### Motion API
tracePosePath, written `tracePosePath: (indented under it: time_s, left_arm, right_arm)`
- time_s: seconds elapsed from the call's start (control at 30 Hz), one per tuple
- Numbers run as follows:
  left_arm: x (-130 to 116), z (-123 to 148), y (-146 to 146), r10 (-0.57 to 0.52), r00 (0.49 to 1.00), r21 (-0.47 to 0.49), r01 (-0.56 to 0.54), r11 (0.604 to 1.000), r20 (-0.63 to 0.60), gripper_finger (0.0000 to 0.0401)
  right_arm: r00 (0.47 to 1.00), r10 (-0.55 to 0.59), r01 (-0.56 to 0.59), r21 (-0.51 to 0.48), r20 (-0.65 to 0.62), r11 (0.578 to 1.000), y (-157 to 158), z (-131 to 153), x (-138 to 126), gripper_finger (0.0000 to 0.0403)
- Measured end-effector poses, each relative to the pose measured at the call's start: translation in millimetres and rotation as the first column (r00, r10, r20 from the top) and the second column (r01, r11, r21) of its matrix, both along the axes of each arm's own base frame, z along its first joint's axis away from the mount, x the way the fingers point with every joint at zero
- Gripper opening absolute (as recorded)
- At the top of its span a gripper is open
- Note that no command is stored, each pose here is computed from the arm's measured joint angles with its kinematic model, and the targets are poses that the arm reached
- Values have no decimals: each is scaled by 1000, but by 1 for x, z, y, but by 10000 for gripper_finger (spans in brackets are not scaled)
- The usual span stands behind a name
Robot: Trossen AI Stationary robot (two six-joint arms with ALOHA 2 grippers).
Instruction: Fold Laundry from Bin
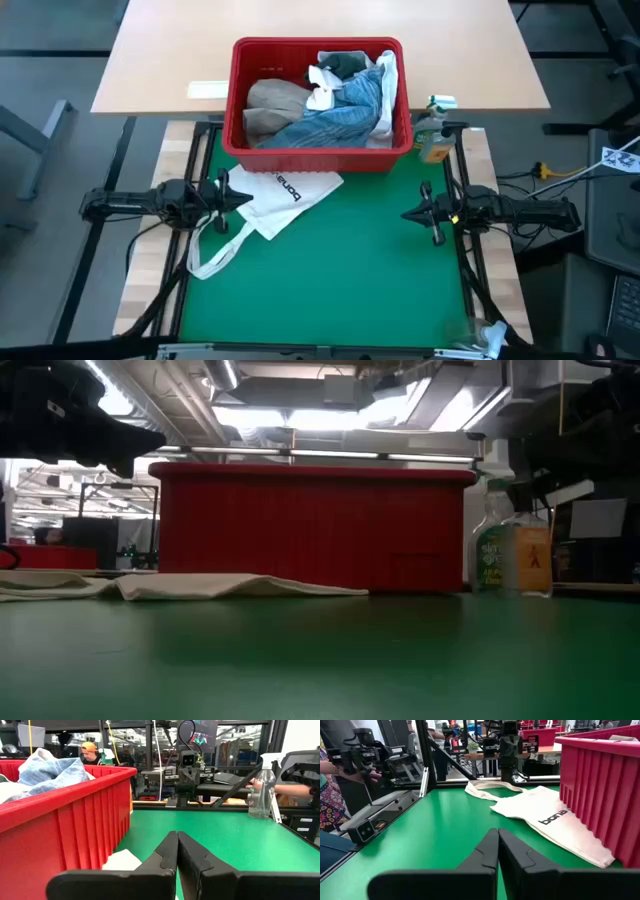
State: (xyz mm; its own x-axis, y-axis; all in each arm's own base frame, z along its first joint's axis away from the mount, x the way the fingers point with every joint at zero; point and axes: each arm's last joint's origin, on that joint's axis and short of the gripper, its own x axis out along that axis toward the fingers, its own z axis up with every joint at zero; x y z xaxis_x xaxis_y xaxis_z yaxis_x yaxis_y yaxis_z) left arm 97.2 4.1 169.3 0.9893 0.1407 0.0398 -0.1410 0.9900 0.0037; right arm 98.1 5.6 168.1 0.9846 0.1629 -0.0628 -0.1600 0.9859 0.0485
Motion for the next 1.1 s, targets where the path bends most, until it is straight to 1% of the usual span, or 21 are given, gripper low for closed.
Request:
tracePosePath:
  time_s: [0.93, 1.03, 1.1]
  left_arm:
    - [0, 0, 0, 0, 1000, 0, 0, 1000, 1, 0]
    - [0, 0, 0, 0, 1000, 0, 0, 1000, 0, 0]
    - [0, 0, 0, 0, 1000, 0, 0, 1000, 1, 0]
  right_arm:
    - [1000, -11, 11, -1, 0, 1000, 0, 0, 0, 12]
    - [1000, -27, 27, -2, -1, 1000, -1, 0, 0, 12]
    - [1000, -29, 29, 15, -3, 999, -1, 0, 0, 12]
